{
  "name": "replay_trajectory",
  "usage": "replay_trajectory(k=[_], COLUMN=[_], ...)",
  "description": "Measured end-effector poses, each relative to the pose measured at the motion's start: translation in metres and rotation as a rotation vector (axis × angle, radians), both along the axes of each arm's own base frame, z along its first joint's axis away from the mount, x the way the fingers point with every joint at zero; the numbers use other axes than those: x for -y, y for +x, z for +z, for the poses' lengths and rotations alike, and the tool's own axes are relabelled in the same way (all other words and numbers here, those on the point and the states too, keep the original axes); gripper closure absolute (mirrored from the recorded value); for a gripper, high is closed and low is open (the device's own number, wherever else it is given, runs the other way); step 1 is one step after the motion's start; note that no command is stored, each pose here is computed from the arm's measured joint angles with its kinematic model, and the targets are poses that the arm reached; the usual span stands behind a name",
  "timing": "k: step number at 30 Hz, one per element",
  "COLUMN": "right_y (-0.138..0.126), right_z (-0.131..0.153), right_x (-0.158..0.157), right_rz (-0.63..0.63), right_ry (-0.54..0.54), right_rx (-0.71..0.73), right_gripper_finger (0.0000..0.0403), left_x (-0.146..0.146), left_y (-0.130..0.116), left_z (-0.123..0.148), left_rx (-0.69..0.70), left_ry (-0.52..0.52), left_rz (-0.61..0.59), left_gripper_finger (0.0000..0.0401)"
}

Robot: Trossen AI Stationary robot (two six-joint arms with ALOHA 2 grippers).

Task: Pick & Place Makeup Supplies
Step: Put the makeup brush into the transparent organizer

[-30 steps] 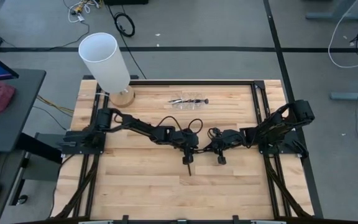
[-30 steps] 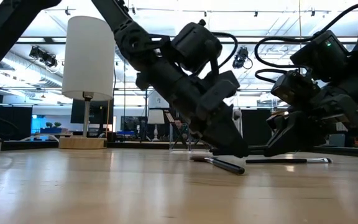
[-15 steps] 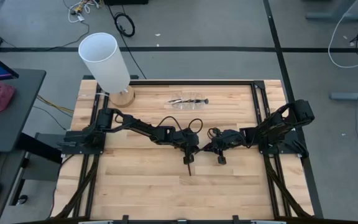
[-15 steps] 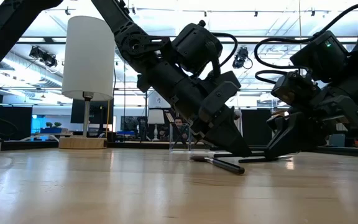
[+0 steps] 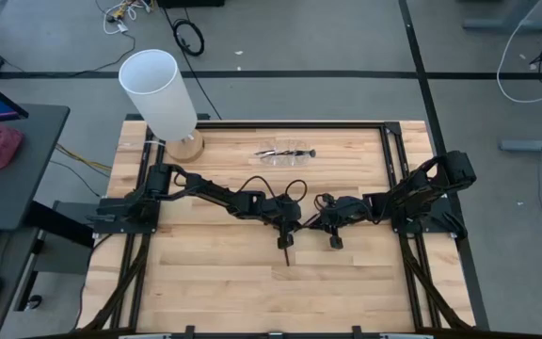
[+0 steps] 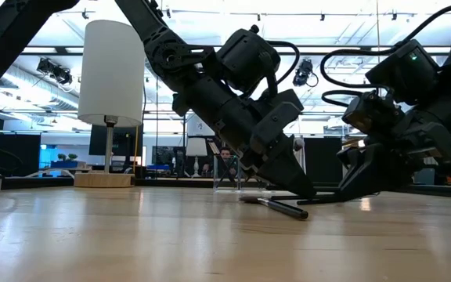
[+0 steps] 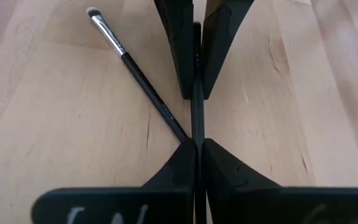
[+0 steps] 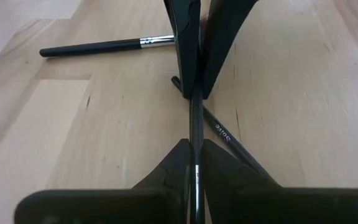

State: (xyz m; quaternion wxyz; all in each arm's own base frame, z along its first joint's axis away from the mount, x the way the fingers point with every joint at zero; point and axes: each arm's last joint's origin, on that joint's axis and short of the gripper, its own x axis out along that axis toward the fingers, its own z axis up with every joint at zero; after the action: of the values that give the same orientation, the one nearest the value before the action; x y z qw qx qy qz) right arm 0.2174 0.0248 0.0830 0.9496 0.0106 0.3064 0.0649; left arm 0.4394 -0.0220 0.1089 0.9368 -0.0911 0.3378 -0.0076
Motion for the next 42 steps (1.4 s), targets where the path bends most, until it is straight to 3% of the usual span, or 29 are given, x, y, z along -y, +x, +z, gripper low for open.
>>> replay_trajectory(k=[6, 14, 21, 27, 32, 39, 42], right_y=[0.001, -0.003, -0.010, -0.022, -0.028, -0.034, -0.033], right_z=[0.010, 0.034, 0.069, 0.089, 0.100, 0.100, 0.095], right_x=[0.000, 0.000, 0.000, -0.010, -0.014, -0.009, -0.007], right_rz=[-0.004, 0.002, 0.008, 0.062, 0.085, -0.049, -0.092], right_ry=[0.002, 0.014, 0.034, 0.052, 0.062, -0.033, -0.056], right_rx=[0.061, 0.133, 0.294, 0.361, 0.419, 0.392, 0.396], right_gripper_finger=[0.0352, 0.0293, 0.0261, 0.0267, 0.0275, 0.0273, 0.0273], left_x=[0.000, -0.001, -0.005, -0.014, -0.012, 0.012, 0.024], left_y=[0.000, -0.001, -0.011, -0.036, -0.059, -0.096, -0.104], left_z=[0.000, 0.006, 0.050, 0.085, 0.127, 0.167, 0.159], left_rx=[0.004, 0.012, 0.034, -0.045, -0.034, -0.030, 0.032], left_ry=[0.021, 0.026, 0.106, 0.306, 0.351, 0.465, 0.493], left_rz=[0.027, 0.042, 0.126, 0.331, 0.354, 0.414, 0.447], left_gripper_finger=[0.0386, 0.0386, 0.0386, 0.0386, 0.0386, 0.0386, 0.0386])
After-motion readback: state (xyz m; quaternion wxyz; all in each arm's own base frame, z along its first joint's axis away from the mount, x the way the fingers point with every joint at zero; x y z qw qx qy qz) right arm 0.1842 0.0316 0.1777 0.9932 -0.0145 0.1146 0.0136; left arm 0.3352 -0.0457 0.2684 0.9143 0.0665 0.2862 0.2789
